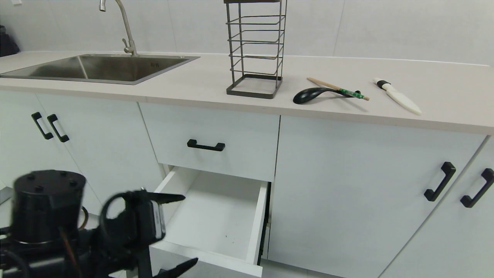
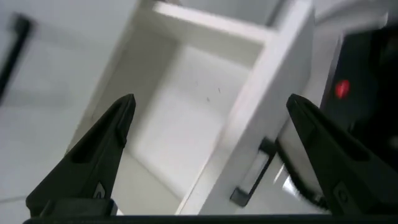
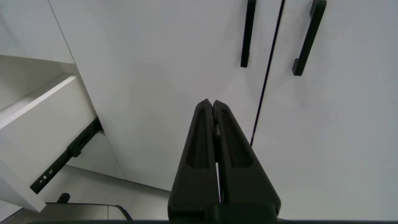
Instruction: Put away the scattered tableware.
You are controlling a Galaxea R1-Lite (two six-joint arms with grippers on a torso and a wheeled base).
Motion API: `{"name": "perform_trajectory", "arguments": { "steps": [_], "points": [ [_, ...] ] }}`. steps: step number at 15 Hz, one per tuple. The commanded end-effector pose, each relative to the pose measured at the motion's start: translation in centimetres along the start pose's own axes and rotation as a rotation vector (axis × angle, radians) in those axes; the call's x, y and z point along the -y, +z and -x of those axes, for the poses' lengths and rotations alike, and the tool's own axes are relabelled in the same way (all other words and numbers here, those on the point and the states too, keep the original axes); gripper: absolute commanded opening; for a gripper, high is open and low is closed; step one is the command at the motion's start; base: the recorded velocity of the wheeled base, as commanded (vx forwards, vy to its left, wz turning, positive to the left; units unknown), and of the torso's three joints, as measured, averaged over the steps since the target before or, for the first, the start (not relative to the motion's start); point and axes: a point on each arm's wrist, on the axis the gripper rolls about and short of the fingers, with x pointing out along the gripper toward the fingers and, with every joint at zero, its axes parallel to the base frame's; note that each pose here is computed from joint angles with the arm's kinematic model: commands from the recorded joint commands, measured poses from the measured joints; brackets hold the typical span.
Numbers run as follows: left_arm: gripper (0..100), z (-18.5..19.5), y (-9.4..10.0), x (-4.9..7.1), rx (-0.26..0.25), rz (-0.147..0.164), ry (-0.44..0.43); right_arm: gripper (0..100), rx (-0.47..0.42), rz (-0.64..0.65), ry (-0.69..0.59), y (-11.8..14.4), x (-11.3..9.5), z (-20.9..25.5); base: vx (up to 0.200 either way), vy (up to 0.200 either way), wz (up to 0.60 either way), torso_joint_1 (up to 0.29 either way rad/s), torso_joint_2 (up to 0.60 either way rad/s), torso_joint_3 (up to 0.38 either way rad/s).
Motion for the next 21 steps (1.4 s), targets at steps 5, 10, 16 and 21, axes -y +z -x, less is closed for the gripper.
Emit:
{"name": "perform_trajectory", "arguments": {
  "steps": [5, 10, 16, 21],
  "points": [
    [100, 7.9, 2.8, -3.0, 0.239, 0.341, 0.343, 0, -0.001, 0.000, 0.000, 0.0, 0.0, 0.0, 0.000, 0.000, 0.00, 0.000, 0.00, 0.000],
    [100, 10.6, 1.3, 0.4, 0.315, 0.390, 0.377, 0, -0.001, 0.000, 0.000, 0.0, 0.0, 0.0, 0.000, 0.000, 0.00, 0.000, 0.00, 0.000],
    [100, 14.2, 0.8, 2.6, 0.412, 0.360, 0.547, 0, -0.001, 0.000, 0.000, 0.0, 0.0, 0.0, 0.000, 0.000, 0.00, 0.000, 0.00, 0.000],
    [100, 15.3, -1.5, 6.0, 0.437, 0.329, 0.632, 0, -0.001, 0.000, 0.000, 0.0, 0.0, 0.0, 0.000, 0.000, 0.00, 0.000, 0.00, 0.000]
  ]
}}
